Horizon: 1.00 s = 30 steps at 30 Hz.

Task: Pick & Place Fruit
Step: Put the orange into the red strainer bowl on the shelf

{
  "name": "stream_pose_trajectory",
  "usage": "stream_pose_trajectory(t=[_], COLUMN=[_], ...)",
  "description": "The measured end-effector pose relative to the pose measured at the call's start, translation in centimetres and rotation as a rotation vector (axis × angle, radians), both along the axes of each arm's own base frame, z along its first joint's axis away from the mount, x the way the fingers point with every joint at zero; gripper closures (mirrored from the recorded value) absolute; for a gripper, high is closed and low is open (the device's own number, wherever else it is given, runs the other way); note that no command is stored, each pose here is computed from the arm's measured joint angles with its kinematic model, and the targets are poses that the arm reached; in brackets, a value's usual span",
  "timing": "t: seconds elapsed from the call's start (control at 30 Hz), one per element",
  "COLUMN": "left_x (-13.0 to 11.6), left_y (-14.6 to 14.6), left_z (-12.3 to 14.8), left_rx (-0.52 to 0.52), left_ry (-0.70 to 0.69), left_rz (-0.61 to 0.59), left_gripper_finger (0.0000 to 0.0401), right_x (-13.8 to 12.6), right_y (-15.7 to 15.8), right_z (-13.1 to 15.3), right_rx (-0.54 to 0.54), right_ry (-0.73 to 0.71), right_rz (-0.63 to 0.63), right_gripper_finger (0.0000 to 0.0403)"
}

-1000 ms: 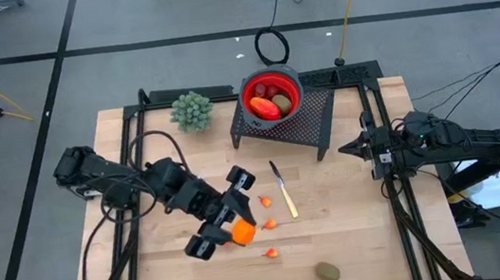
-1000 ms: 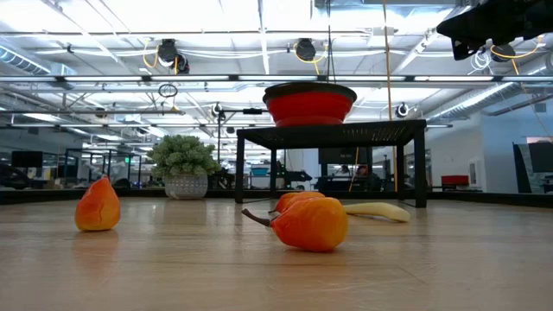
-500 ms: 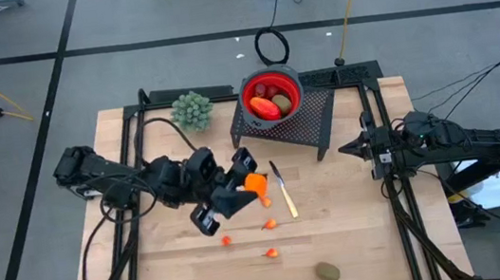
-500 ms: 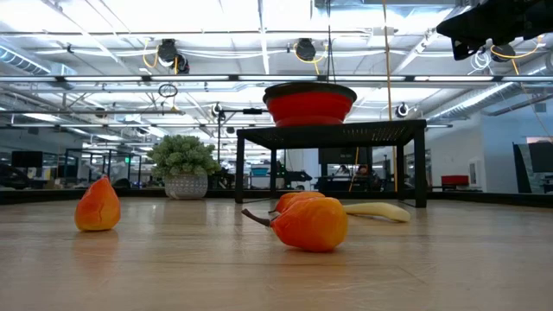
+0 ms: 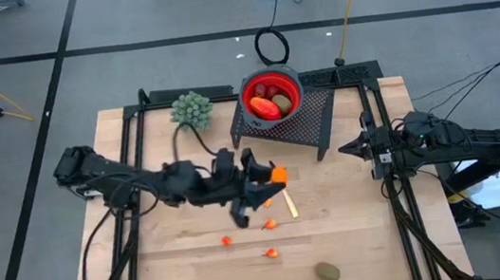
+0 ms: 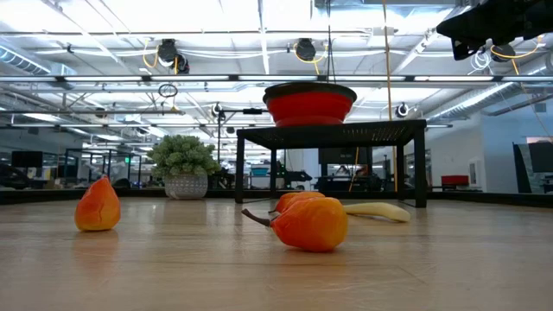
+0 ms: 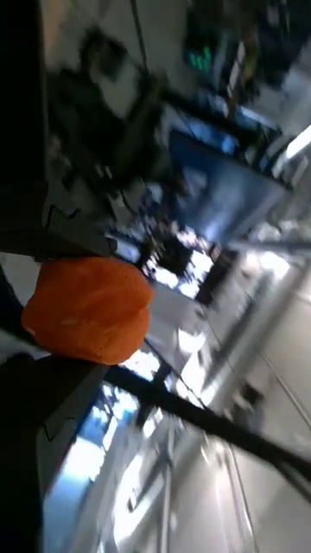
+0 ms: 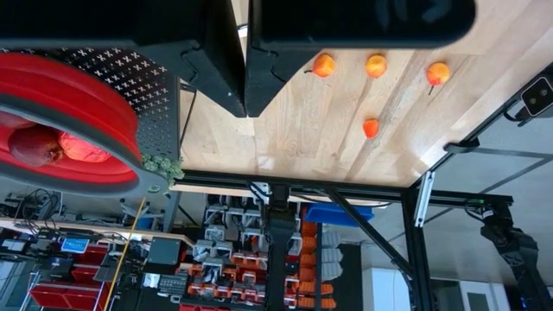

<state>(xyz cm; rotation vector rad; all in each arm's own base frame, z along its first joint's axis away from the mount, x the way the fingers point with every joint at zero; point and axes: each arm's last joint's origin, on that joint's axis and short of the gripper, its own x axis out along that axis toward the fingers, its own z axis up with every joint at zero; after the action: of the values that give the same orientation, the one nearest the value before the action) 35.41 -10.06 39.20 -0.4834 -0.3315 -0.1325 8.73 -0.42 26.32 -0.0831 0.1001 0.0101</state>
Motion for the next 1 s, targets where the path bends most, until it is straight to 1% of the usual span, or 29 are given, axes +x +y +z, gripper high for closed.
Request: stream_pose_trajectory(t=[0.07, 0.2, 0.37, 0.53, 0.67, 0.87, 1.0], left_x=[0.4, 1.1, 1.8, 2.0, 1.7, 1.2, 1.4], left_y=[0.9, 3.1, 6.6, 10.1, 12.7, 16.3, 18.3], left_z=[-0.6, -1.4, -2.5, -2.2, -1.4, -0.5, -0.4], left_rx=[0.011, 0.047, 0.135, 0.224, 0.307, 0.412, 0.486], left_ry=[0.067, 0.151, 0.269, 0.435, 0.525, 0.557, 0.572], left_rz=[0.045, 0.117, 0.174, 0.221, 0.286, 0.389, 0.434], left_gripper_finger=[0.0242, 0.0242, 0.0242, 0.0242, 0.0242, 0.0242, 0.0242], right_x=[0.0, 0.0, 0.0, 0.0, 0.0, 0.0, 0.0], right_y=[0.0, 0.0, 0.0, 0.0, 0.0, 0.0, 0.0], right_z=[0.0, 0.0, 0.0, 0.0, 0.0, 0.0, 0.0], right_rx=[0.000, 0.000, 0.000, 0.000, 0.000, 0.000, 0.000], right_ry=[0.000, 0.000, 0.000, 0.000, 0.000, 0.000, 0.000], right_rz=[0.000, 0.000, 0.000, 0.000, 0.000, 0.000, 0.000], right_gripper_finger=[0.0399, 0.0399, 0.0399, 0.0399, 0.0399, 0.0399, 0.0399])
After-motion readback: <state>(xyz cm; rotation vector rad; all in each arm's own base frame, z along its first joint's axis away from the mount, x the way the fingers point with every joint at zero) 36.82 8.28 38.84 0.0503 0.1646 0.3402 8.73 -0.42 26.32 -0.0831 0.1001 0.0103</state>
